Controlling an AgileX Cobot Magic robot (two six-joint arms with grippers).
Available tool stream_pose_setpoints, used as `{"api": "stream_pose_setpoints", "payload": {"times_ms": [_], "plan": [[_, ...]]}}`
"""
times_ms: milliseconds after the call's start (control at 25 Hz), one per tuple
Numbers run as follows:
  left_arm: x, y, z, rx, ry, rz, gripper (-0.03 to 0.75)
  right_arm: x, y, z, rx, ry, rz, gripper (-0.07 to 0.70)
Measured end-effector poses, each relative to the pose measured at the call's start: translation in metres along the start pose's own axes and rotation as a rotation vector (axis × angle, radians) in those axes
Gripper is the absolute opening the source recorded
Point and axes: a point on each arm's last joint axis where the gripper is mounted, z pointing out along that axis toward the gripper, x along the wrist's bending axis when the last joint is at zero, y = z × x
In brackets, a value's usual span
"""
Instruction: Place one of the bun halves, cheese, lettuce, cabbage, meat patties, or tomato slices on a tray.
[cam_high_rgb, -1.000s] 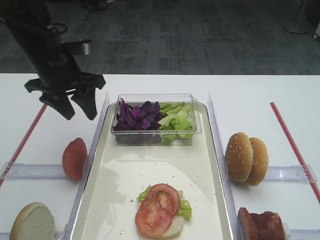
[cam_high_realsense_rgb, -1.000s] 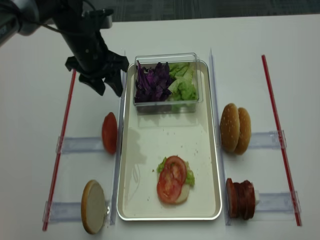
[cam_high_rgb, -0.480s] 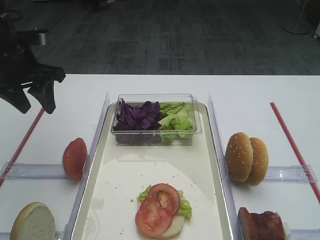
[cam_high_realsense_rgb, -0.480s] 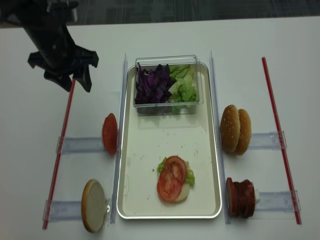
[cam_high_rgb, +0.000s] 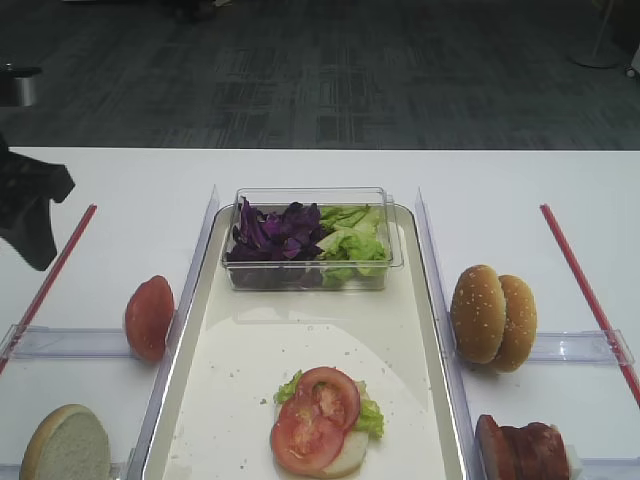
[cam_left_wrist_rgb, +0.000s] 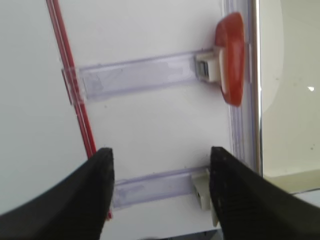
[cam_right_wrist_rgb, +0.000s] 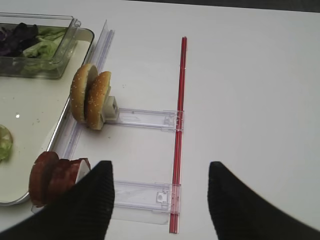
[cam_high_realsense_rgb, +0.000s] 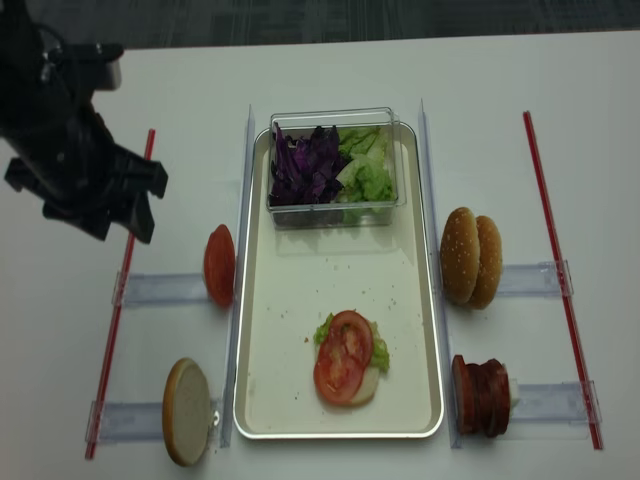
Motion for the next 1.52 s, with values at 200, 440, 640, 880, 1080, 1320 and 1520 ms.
{"api": "stream_pose_setpoints", "payload": {"times_ms": [200, 440, 640, 880, 1080, 1320, 1520], "plan": [[-0.002, -0.052, -0.011, -0.027, 0.003, 0.013, 0.389, 0.0, 0.0, 0.0, 0.0, 0.0, 0.001, 0.445], [-0.003, -0.107, -0.011, -0.066, 0.005, 0.029, 0.388, 0.0, 0.0, 0.0, 0.0, 0.0, 0.002, 0.445], [-0.004, -0.146, -0.006, -0.097, 0.006, 0.035, 0.387, 0.0, 0.0, 0.0, 0.0, 0.0, 0.002, 0.445], [-0.004, -0.184, 0.0, -0.16, 0.008, 0.041, 0.387, 0.0, 0.0, 0.0, 0.0, 0.0, 0.002, 0.445], [-0.005, -0.209, -0.004, -0.274, 0.012, 0.05, 0.387, 0.0, 0.0, 0.0, 0.0, 0.0, 0.002, 0.445], [-0.004, -0.225, -0.01, -0.395, 0.038, 0.058, 0.387, 0.0, 0.0, 0.0, 0.0, 0.0, 0.002, 0.445], [-0.002, -0.231, -0.009, -0.476, 0.067, 0.051, 0.387, 0.0, 0.0, 0.0, 0.0, 0.0, 0.002, 0.445]]}}
